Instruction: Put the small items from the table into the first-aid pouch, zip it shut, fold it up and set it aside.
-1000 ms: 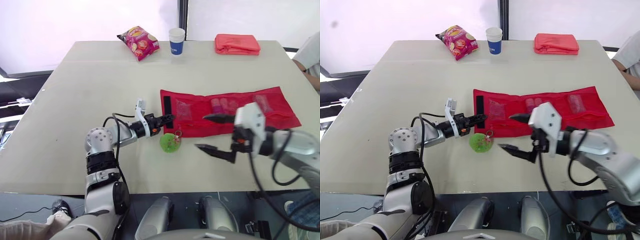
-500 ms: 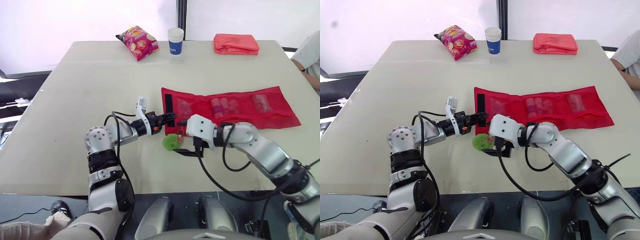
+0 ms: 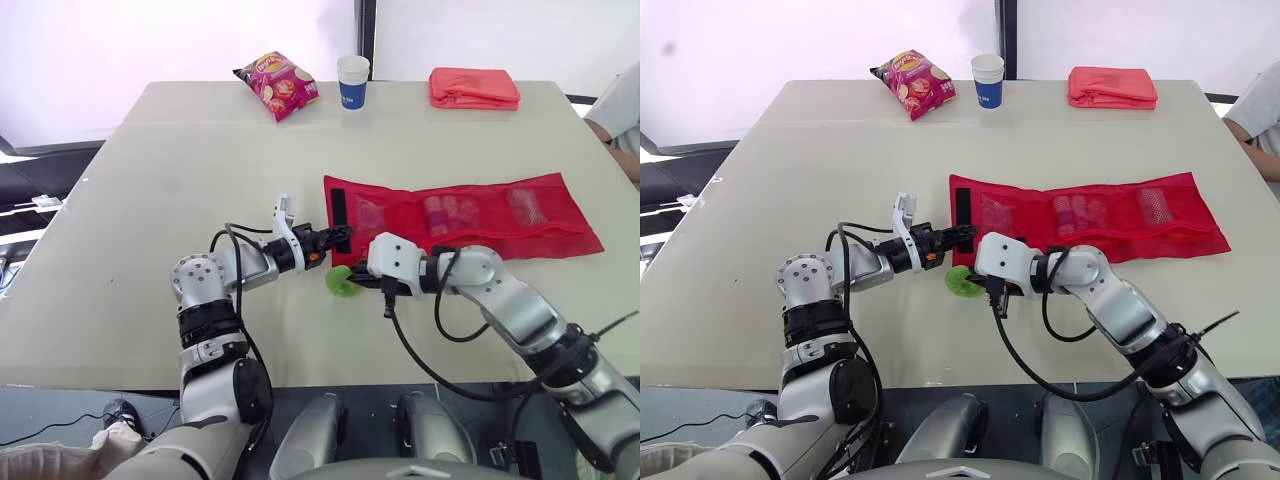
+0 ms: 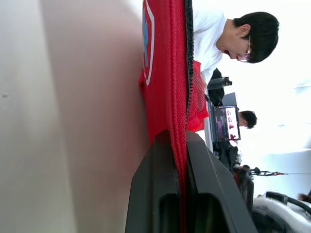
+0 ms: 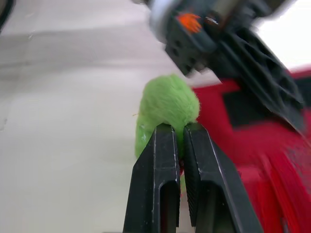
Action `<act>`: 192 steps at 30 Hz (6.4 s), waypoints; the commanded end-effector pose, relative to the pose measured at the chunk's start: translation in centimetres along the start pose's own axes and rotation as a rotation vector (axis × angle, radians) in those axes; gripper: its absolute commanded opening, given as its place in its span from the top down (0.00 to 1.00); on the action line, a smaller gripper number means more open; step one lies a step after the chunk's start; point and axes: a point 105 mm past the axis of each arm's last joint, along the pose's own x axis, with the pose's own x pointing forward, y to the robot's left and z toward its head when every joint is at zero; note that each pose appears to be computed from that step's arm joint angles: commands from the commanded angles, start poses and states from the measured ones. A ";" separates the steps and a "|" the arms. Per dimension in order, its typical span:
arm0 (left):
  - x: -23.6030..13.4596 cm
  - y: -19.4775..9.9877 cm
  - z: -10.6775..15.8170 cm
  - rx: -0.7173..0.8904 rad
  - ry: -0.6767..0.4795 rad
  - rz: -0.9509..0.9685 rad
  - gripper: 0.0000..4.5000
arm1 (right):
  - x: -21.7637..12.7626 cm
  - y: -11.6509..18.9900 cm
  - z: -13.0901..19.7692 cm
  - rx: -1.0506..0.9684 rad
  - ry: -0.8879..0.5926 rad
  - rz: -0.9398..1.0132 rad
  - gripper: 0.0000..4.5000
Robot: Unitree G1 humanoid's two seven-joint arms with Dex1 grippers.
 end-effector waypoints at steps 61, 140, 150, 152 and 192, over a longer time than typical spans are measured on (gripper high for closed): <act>-4.2 -9.5 -2.3 1.060 0.040 -0.490 0.00 | -21.0 -4.5 -12.2 1.170 0.066 -0.987 0.01; -6.5 -6.2 -1.9 1.010 -0.023 -0.309 0.00 | -9.7 -0.9 4.0 0.471 -0.047 -0.100 0.11; -8.4 -2.3 0.8 0.807 -0.097 -0.135 0.00 | -12.9 -5.0 3.5 0.272 -0.217 -0.354 0.11; -9.1 -1.3 1.6 0.758 -0.126 -0.079 0.00 | -13.4 -5.3 3.2 0.216 -0.229 -0.332 0.11; -5.3 1.9 1.4 0.102 -0.226 0.089 0.00 | -13.4 -3.6 4.9 0.003 -0.264 -0.084 0.05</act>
